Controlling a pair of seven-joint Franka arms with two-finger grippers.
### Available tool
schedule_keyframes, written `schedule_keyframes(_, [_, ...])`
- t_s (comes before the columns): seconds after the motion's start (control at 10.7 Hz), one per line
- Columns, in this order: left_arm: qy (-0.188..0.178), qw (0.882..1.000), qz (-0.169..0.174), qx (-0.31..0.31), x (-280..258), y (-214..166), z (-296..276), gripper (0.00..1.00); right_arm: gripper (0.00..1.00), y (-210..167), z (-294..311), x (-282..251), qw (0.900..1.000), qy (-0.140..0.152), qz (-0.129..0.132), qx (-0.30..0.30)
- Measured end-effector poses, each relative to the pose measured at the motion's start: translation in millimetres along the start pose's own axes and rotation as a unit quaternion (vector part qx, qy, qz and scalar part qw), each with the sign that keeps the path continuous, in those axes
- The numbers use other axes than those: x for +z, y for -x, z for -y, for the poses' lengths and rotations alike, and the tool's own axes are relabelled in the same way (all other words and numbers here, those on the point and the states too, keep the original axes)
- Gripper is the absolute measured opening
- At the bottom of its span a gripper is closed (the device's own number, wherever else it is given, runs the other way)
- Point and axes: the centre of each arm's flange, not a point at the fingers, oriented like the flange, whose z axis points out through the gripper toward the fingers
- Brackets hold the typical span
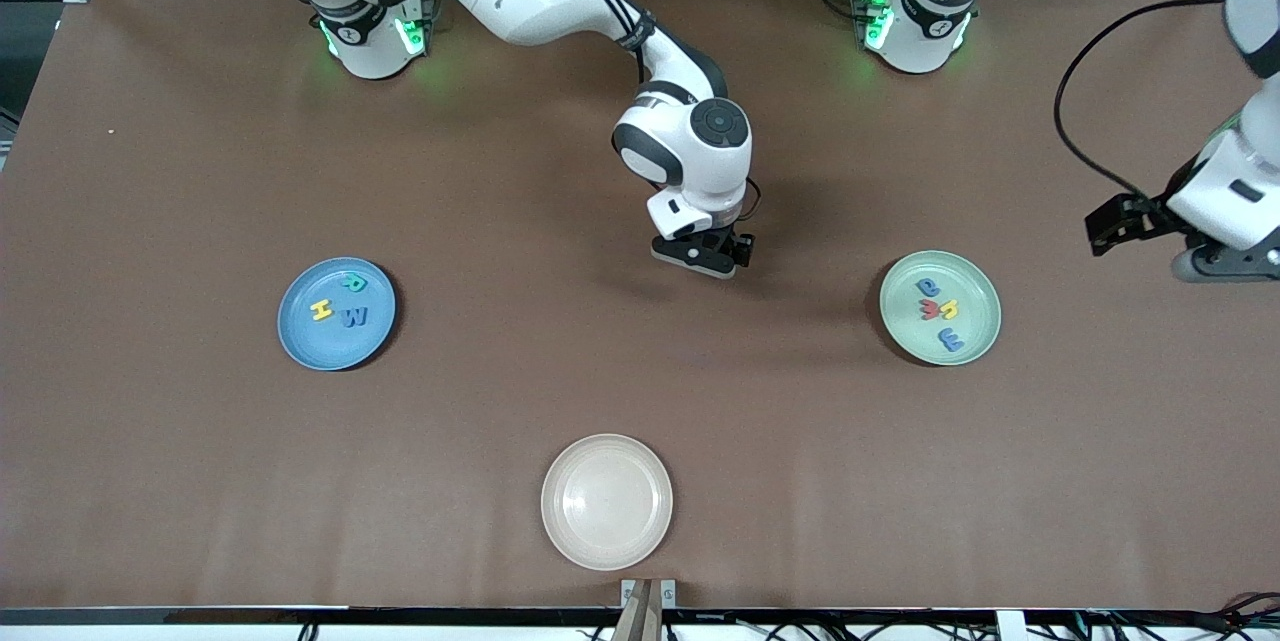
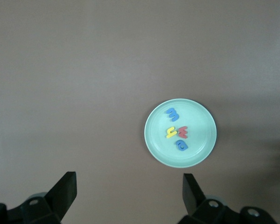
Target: Sort uppercase to blue plate, lowercase to green plate
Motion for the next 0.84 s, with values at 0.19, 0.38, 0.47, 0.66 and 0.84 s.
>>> schedule_keyframes(0.19, [0.002, 1.0, 0.017, -0.017, -12.5, 9.1, 3.3, 1.0, 0.85, 1.7, 0.5, 9.1, 1.0, -0.004, -0.002, 0.006])
schedule_keyframes(0.38, [0.009, 0.999, 0.031, -0.027, -15.3, 15.3, -4.6, 1.0, 0.81, 4.3, 0.8, 19.2, 1.0, -0.008, -0.004, 0.007])
schedule_keyframes(0.47, [0.009, 0.999, 0.032, -0.027, -20.0, 18.0, -8.8, 1.0, 0.79, 5.6, 0.8, 23.9, 1.0, -0.009, -0.005, 0.008])
schedule_keyframes(0.66, [0.01, 1.0, 0.019, -0.021, -37.2, 24.2, -14.7, 1.0, 0.74, 8.1, -0.1, 30.8, 1.0, -0.006, -0.005, 0.009])
schedule_keyframes(0.84, [0.012, 1.0, 0.003, -0.014, -53.9, 26.9, -22.6, 1.0, 0.68, 8.7, 0.2, 30.4, 1.0, -0.005, -0.006, 0.011])
